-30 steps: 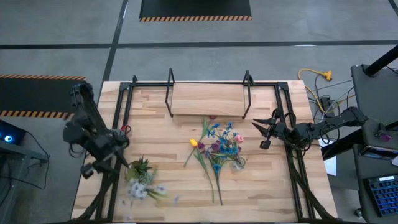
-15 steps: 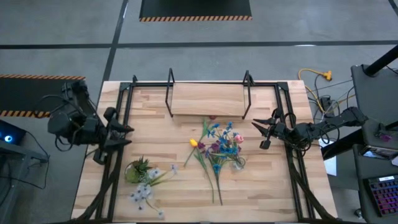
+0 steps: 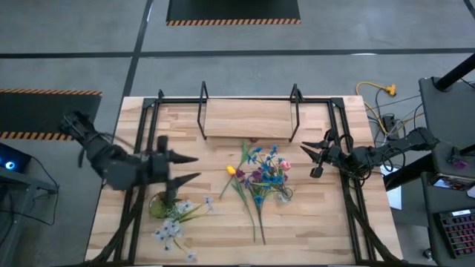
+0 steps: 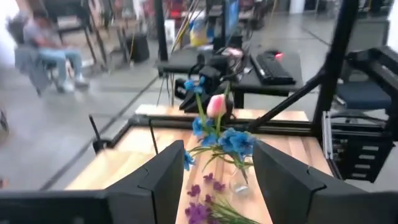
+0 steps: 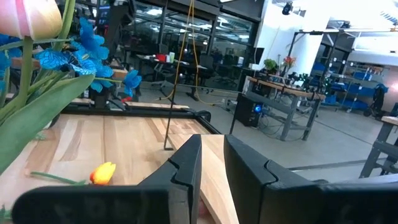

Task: Pick and place flowers into a vace then onto a shelf
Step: Put the red flower into the right transparent vase

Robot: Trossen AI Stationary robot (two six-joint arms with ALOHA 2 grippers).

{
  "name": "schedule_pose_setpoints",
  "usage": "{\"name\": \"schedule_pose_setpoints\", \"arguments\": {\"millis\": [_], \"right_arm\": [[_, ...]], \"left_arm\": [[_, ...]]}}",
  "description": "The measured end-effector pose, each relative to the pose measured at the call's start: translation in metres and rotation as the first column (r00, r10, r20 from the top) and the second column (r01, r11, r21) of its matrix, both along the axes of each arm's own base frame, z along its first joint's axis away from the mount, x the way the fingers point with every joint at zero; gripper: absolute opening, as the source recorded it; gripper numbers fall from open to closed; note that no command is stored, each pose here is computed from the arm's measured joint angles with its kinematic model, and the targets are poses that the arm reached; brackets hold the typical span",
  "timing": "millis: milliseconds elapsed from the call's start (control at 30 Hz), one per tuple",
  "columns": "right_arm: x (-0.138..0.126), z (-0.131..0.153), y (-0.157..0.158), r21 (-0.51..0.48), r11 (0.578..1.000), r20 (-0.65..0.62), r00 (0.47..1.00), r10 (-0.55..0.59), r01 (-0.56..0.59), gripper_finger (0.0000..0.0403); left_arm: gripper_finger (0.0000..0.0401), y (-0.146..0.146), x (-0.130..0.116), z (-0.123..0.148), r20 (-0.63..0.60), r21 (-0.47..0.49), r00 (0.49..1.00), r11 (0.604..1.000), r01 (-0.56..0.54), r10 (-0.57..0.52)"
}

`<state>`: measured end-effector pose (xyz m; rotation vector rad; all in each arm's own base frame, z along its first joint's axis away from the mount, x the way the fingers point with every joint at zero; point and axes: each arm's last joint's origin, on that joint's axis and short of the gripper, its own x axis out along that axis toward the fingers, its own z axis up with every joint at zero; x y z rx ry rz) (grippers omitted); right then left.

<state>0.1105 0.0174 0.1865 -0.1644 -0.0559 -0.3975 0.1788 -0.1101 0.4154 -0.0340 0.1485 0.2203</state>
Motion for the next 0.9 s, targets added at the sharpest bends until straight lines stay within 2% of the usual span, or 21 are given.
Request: {"name": "schedule_pose_setpoints", "arguments": {"millis": [233, 433, 567, 767, 900], "right_arm": [[0.0, 0.0, 0.0, 0.008, 1.0, 0.003, 1.0, 0.001, -0.001, 0.0059], [0.0, 0.0, 0.0, 0.008, 1.0, 0.002, 1.0, 0.001, -0.001, 0.0059], [0.0, 0.0, 0.0, 0.008, 1.0, 0.002, 1.0, 0.001, -0.001, 0.0059], [0.0, -0.001, 0.0, 0.002, 1.0, -0.011, 1.0, 0.001, -0.001, 0.0059], [0.0, -0.002, 0.0, -0.003, 1.0, -0.019, 1.0, 0.0, 0.0, 0.0059]], "left_arm": [[0.0174, 0.006, 0.055, -0.011, -0.166, 0.037, 0.978, 0.992, -0.12, 0.124], [0.0174, 0.022, 0.103, -0.023, -0.292, -0.006, 0.949, 0.992, -0.122, 0.115], [0.0174, 0.034, 0.126, -0.03, -0.371, -0.003, 0.913, 0.982, -0.187, 0.172], [0.0174, 0.046, 0.153, -0.052, -0.5, 0.009, 0.827, 0.956, -0.293, 0.258], [0.0174, 0.05, 0.165, -0.069, -0.569, -0.021, 0.784, 0.948, -0.317, 0.25]]}}
